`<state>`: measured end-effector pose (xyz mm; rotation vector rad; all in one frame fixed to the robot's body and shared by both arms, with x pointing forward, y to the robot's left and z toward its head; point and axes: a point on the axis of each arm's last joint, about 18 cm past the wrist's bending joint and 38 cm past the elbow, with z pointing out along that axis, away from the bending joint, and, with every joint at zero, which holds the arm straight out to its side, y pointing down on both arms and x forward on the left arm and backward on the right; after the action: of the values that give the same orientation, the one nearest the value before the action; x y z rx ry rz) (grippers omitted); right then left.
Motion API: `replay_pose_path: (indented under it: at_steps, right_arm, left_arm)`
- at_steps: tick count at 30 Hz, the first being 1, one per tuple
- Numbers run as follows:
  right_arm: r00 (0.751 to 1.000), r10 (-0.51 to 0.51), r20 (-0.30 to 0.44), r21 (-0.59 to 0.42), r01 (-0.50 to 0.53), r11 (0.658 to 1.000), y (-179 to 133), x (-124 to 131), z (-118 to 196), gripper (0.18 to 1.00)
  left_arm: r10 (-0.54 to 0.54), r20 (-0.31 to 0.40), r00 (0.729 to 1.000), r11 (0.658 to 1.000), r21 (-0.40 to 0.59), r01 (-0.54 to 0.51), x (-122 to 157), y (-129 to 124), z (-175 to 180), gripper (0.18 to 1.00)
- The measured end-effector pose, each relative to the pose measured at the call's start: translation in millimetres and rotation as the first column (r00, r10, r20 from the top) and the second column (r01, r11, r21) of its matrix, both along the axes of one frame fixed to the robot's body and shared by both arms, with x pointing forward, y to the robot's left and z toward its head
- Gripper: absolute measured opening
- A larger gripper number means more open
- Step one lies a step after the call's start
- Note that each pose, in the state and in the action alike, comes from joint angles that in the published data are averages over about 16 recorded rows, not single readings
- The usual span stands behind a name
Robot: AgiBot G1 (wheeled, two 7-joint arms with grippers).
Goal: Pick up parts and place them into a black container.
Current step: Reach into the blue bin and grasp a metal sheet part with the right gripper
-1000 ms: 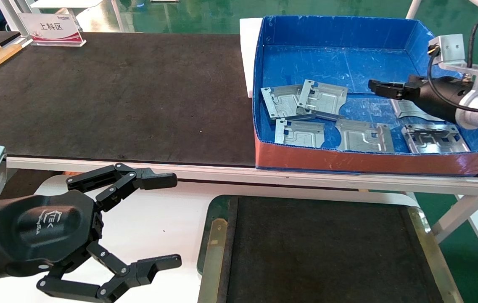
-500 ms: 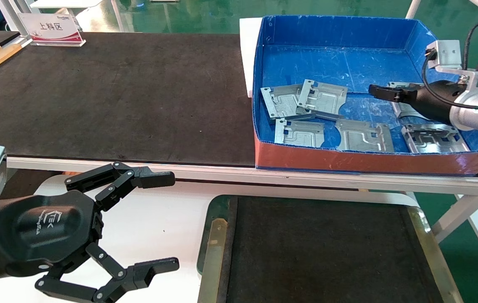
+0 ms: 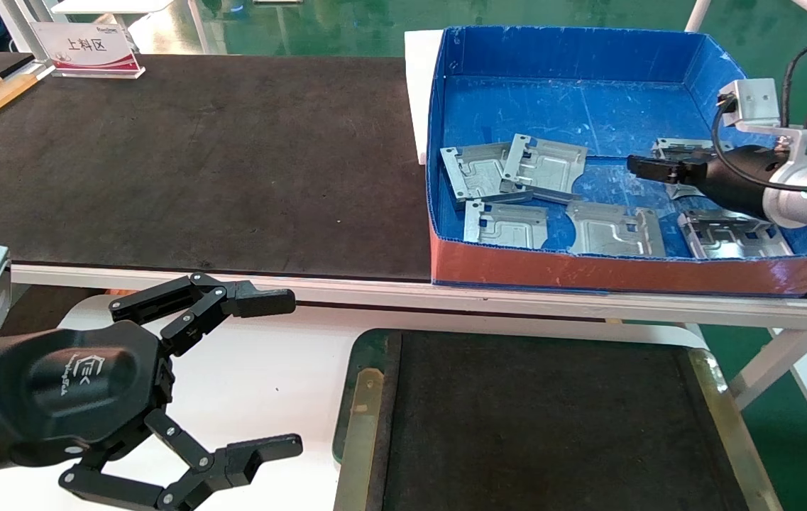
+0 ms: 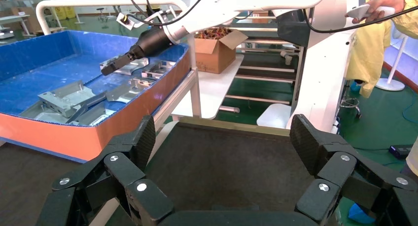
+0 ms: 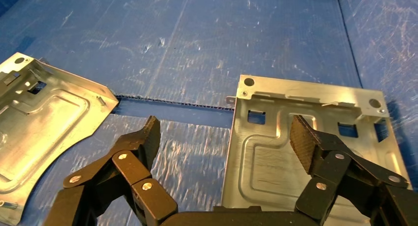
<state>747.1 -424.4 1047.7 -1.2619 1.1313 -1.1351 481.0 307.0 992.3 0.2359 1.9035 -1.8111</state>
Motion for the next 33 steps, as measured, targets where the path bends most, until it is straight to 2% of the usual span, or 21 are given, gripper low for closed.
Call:
replay_pose_path:
  at_steps: [12, 28, 33]
  right_arm:
    - [1.0, 0.004, -0.012, -0.01, -0.005, 1.0, -0.8, -0.5, -4.6, 0.82]
    - [1.0, 0.011, -0.023, -0.018, -0.011, 1.0, -0.8, -1.0, -8.0, 0.446]
    - [1.0, 0.012, -0.022, -0.022, -0.013, 1.0, -0.7, -1.3, -7.2, 0.354]
  left_arm:
    - [0.0, 0.0, 1.0, 1.0, 0.0, 0.0, 0.0, 0.0, 0.0, 1.001]
    - [0.0, 0.0, 1.0, 1.0, 0.0, 0.0, 0.0, 0.0, 0.0, 1.001]
    - [0.0, 0.0, 1.0, 1.0, 0.0, 0.0, 0.0, 0.0, 0.0, 1.001]
